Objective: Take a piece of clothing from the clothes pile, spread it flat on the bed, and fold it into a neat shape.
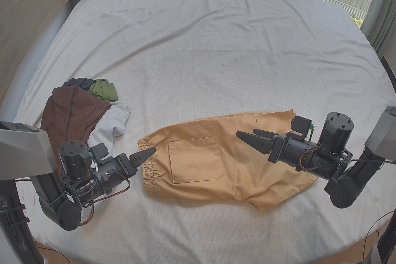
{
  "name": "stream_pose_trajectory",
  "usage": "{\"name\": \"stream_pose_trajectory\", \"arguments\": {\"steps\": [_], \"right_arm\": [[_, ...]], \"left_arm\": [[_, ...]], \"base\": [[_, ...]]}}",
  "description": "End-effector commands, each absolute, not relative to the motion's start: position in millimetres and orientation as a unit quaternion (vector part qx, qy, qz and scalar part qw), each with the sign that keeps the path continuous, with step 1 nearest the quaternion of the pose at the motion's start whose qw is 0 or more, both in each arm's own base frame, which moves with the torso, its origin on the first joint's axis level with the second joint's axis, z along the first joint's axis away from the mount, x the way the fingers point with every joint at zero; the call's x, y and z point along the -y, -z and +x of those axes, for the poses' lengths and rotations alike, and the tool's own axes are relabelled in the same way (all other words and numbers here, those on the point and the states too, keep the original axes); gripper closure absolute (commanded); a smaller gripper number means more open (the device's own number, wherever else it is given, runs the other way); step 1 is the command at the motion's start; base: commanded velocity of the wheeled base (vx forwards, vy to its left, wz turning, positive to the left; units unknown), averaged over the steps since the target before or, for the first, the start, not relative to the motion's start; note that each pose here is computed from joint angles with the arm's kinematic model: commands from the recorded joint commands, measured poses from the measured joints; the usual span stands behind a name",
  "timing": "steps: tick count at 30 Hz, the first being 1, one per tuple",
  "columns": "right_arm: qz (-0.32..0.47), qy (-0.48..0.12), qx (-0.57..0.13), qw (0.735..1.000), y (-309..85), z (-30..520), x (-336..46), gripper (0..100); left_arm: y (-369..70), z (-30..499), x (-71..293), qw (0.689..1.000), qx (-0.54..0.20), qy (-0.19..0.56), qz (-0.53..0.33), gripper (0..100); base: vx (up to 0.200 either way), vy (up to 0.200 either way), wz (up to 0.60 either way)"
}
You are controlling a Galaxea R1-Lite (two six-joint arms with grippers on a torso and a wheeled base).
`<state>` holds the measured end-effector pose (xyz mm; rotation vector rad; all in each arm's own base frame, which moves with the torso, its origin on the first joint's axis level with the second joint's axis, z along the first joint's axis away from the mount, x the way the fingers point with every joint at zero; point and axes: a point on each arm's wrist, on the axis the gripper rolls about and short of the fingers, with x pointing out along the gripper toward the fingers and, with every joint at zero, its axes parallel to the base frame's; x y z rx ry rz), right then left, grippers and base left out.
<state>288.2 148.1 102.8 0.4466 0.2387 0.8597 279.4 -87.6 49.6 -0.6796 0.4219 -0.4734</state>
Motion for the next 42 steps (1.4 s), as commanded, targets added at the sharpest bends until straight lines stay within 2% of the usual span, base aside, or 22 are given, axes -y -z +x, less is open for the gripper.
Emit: {"name": "stream_pose_trajectory", "arguments": {"steps": [1, 16, 31, 42], "right_arm": [[0.214, -0.412, -0.116, 0.878, -101.9, 287.8, -148.3, 0], [0.213, -0.414, -0.119, 0.877, -100.4, 287.5, -149.8, 0], [0.213, -0.414, -0.123, 0.877, -98.1, 287.6, -150.4, 0], [0.2, -0.414, -0.131, 0.878, -88.8, 289.1, -153.4, 0]], "left_arm": [[-29.1, 280.0, 87.1, 0.89, -0.236, 0.213, -0.326, 0], [8.3, 280.9, 97.0, 0.875, -0.296, 0.206, -0.322, 0], [5.9, 271.7, 126.3, 0.84, -0.323, 0.232, -0.369, 0], [-4.6, 294.8, 123.5, 0.854, -0.27, 0.213, -0.391, 0]], "base": [[0.0, 0.0, 0.0], [0.0, 0.0, 0.0], [0.0, 0.0, 0.0], [0.0, 0.0, 0.0]]}}
